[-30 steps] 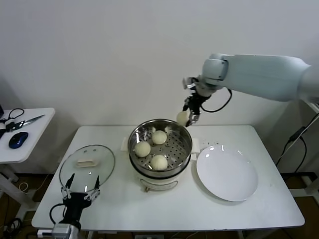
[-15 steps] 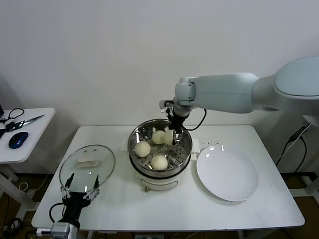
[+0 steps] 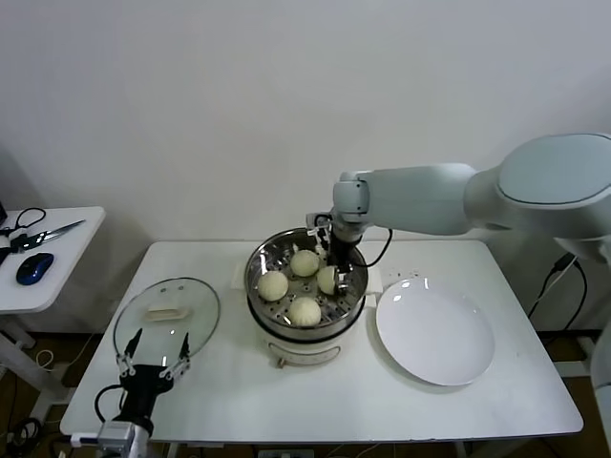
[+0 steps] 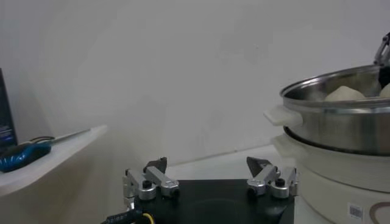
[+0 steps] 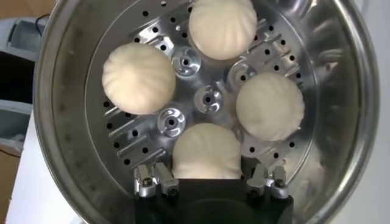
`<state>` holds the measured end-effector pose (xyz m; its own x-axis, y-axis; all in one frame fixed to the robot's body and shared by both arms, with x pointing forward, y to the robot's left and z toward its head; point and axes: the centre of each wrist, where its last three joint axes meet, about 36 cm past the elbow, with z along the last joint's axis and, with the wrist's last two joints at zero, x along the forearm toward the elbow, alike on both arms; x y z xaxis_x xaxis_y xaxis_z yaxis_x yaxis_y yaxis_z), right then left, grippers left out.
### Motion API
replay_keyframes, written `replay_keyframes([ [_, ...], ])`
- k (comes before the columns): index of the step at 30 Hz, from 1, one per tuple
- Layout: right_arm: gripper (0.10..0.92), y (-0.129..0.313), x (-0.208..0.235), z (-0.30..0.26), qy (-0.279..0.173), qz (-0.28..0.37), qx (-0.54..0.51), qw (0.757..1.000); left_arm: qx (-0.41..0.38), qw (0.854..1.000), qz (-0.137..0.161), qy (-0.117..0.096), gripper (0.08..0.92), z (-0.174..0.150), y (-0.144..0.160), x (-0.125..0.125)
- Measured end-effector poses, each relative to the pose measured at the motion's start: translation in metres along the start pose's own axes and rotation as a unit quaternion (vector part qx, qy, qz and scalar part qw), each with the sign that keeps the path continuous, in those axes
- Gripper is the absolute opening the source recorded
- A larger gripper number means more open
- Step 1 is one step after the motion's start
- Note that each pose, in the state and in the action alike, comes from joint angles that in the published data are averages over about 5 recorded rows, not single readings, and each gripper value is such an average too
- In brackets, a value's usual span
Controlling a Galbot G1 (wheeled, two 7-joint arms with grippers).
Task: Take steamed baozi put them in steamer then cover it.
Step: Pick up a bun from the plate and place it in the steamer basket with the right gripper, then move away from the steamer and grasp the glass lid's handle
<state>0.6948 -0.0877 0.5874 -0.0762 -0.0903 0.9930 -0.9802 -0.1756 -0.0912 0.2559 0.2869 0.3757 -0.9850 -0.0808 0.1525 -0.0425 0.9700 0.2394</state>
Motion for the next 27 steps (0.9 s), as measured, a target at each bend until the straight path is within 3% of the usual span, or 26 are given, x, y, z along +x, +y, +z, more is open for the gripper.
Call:
replay_keyframes([
  [6, 0.818, -0.001, 0.002, 0.001, 0.001, 0.001, 0.001, 1.000, -0.002, 1.000, -0.001, 0.002, 0.823, 0.001, 0.001, 0.001],
  [16, 0.823, -0.001, 0.029, 0.012, -0.019, 0.005, 0.003, 1.000, -0.004, 1.000, -0.002, -0.001, 0.823, -0.001, 0.002, 0.002],
  [22, 0.823, 0.003, 0.054, 0.035, -0.057, 0.027, -0.001, 0.998, -0.009, 1.000, -0.003, -0.001, 0.823, -0.002, 0.002, 0.002],
  [27, 0.823, 0.017, 0.067, 0.073, -0.114, 0.076, -0.005, 0.991, -0.014, 1.000, -0.008, -0.003, 0.823, -0.004, 0.002, 0.001],
])
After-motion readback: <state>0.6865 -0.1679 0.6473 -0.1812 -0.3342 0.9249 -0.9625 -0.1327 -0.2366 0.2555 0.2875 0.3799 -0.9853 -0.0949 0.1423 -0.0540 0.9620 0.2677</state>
